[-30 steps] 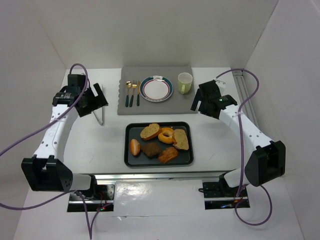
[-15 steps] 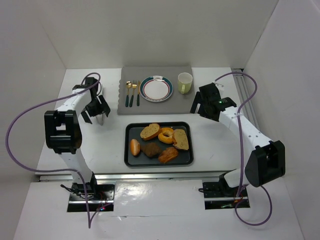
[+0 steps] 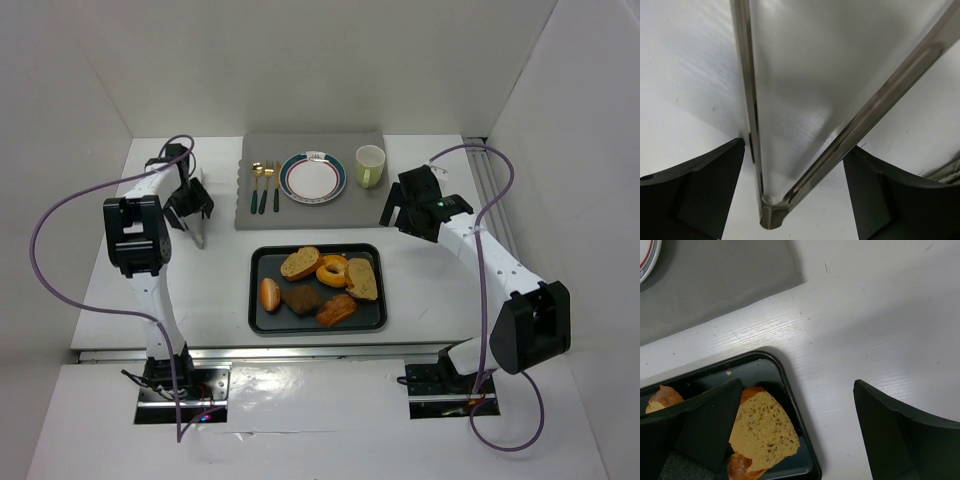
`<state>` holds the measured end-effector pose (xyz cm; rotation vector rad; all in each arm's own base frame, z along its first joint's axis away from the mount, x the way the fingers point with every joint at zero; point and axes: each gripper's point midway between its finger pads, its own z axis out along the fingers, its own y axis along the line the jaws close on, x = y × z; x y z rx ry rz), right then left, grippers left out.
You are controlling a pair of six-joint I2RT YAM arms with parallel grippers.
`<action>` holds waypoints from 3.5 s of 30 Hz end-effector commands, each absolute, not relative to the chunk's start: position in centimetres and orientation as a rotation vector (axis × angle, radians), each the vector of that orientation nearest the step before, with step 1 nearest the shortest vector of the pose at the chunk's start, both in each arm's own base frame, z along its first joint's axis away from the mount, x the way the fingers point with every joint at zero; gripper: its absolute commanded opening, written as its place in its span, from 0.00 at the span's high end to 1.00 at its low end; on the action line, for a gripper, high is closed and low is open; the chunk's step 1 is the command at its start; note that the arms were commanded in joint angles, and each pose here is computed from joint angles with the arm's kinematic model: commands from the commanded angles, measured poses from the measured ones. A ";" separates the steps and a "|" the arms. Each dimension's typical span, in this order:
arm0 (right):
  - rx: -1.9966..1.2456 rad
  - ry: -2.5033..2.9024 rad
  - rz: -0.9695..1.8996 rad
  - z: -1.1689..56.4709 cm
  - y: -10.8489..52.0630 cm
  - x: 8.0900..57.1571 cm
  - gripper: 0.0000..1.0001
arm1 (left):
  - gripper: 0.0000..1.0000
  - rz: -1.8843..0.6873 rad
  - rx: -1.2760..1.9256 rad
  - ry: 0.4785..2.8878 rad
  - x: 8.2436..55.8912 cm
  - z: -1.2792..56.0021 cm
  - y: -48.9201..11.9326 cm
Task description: Place the bread
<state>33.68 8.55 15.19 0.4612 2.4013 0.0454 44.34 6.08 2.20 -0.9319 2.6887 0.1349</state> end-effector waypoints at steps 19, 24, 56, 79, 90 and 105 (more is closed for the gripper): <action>0.450 2.381 0.070 15.6 9.3 36.0 0.01 | 0.81 -0.033 -0.448 2.405 49.4 16.3 1.6; 0.440 2.373 0.072 16.0 9.4 36.2 0.01 | 0.80 -0.154 -0.183 2.397 44.2 22.2 -6.0; 0.490 2.201 0.020 22.7 5.1 35.4 0.01 | 0.41 -0.689 0.411 2.734 18.7 21.3 -28.1; 0.501 2.206 -0.019 22.1 4.4 34.7 0.01 | 0.94 -0.701 0.482 2.675 19.5 23.9 -30.4; 0.516 2.191 -0.031 22.5 3.8 34.6 0.01 | 1.00 -0.623 0.057 2.546 27.7 26.1 -22.3; 0.513 2.199 -0.065 22.2 3.5 34.6 0.01 | 1.00 -0.736 -0.182 2.388 44.8 20.4 -21.4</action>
